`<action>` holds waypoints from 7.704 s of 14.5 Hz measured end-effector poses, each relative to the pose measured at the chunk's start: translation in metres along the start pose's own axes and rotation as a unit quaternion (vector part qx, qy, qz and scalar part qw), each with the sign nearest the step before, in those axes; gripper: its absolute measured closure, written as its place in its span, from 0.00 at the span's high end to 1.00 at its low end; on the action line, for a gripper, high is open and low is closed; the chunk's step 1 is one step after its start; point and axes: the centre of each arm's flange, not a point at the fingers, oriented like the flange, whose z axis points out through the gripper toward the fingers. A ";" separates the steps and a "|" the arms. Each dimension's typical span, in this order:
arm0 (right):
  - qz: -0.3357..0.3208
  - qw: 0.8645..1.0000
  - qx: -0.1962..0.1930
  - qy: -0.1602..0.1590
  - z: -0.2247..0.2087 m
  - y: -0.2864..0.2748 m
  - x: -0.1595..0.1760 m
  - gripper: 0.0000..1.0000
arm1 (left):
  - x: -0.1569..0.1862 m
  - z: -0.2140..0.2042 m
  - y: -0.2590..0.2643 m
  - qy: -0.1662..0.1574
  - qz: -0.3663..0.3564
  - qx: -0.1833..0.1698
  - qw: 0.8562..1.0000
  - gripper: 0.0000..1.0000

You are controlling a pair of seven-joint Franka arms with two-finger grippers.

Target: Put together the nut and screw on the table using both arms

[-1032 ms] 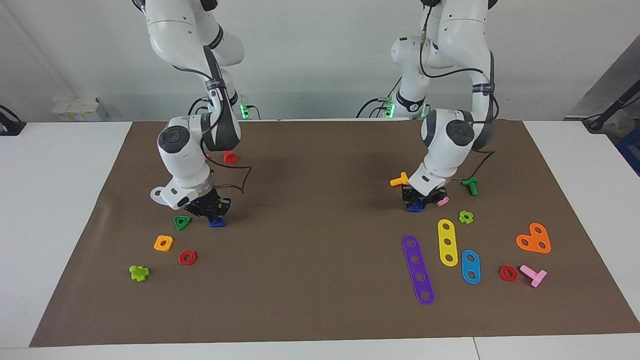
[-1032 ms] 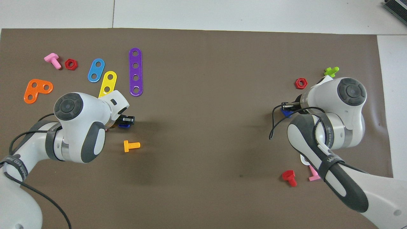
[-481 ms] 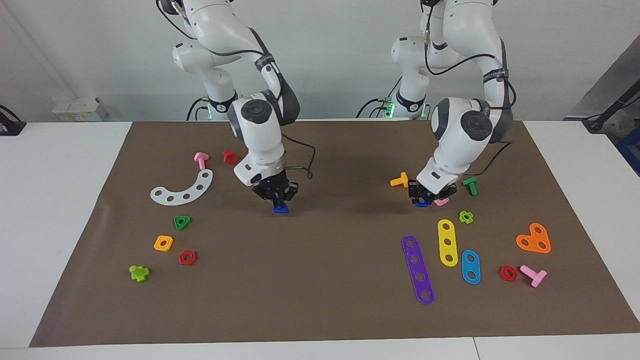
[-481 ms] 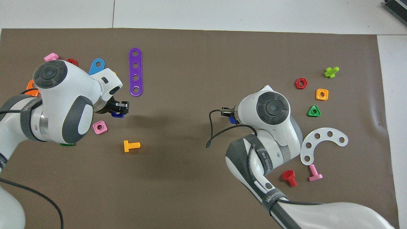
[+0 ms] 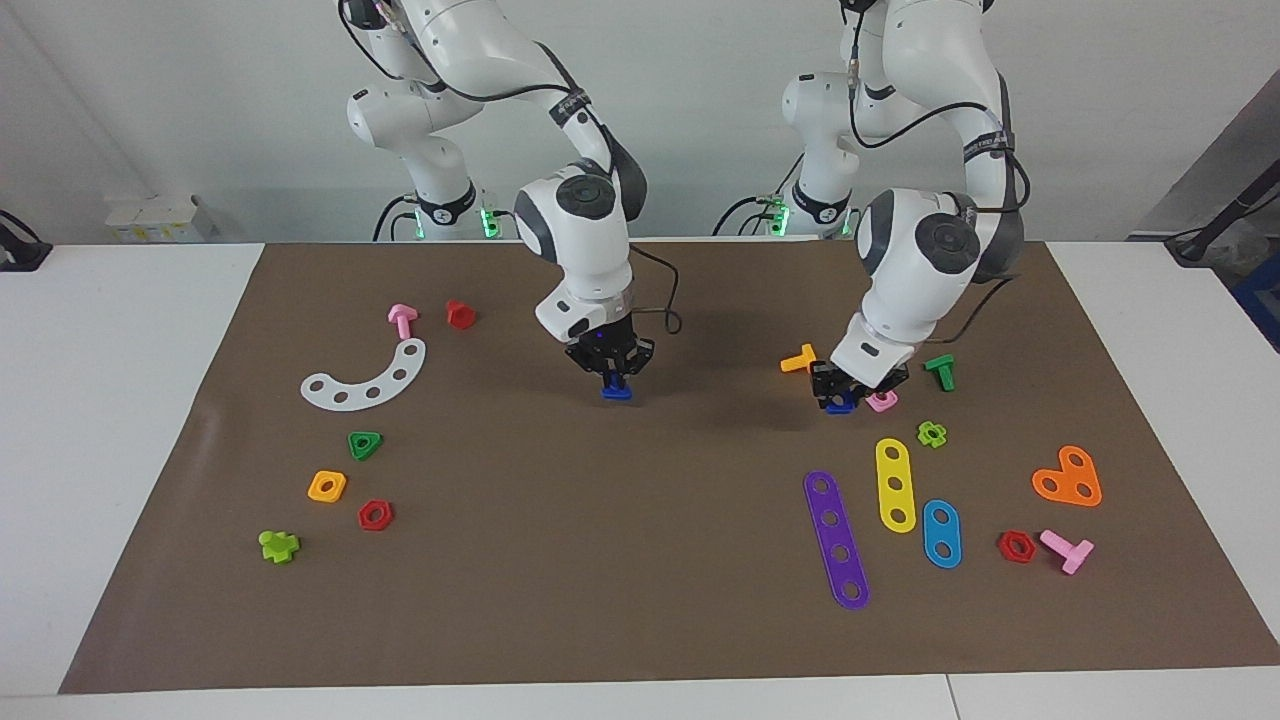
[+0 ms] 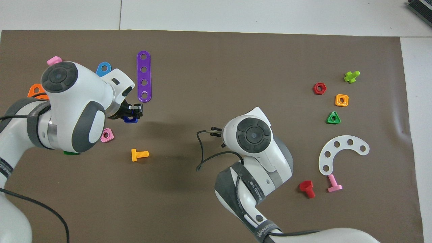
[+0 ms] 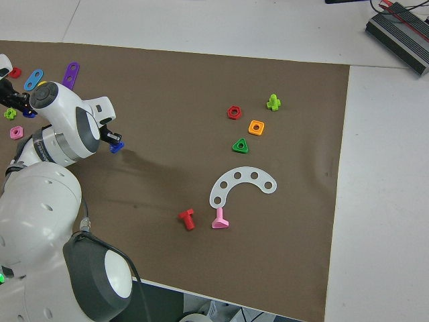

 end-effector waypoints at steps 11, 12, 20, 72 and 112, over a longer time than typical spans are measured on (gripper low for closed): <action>0.020 1.000 0.008 0.009 0.007 -0.005 0.002 0.68 | -0.024 -0.019 0.099 0.024 -0.126 -0.008 0.992 0.47; 0.028 0.999 0.009 0.013 -0.001 0.003 0.009 0.78 | -0.025 -0.021 0.107 0.027 -0.134 -0.011 0.991 0.47; 0.067 0.996 0.003 0.052 -0.119 0.151 0.098 0.99 | -0.062 0.027 0.231 0.023 -0.199 -0.023 0.979 0.47; -0.009 0.999 -0.045 -0.017 -0.292 0.289 0.135 1.00 | -0.093 0.040 0.282 -0.035 -0.205 0.000 0.978 0.47; -0.009 0.999 -0.045 -0.018 -0.292 0.289 0.135 1.00 | 0.041 -0.081 -0.164 -0.031 -0.043 -0.011 0.999 1.00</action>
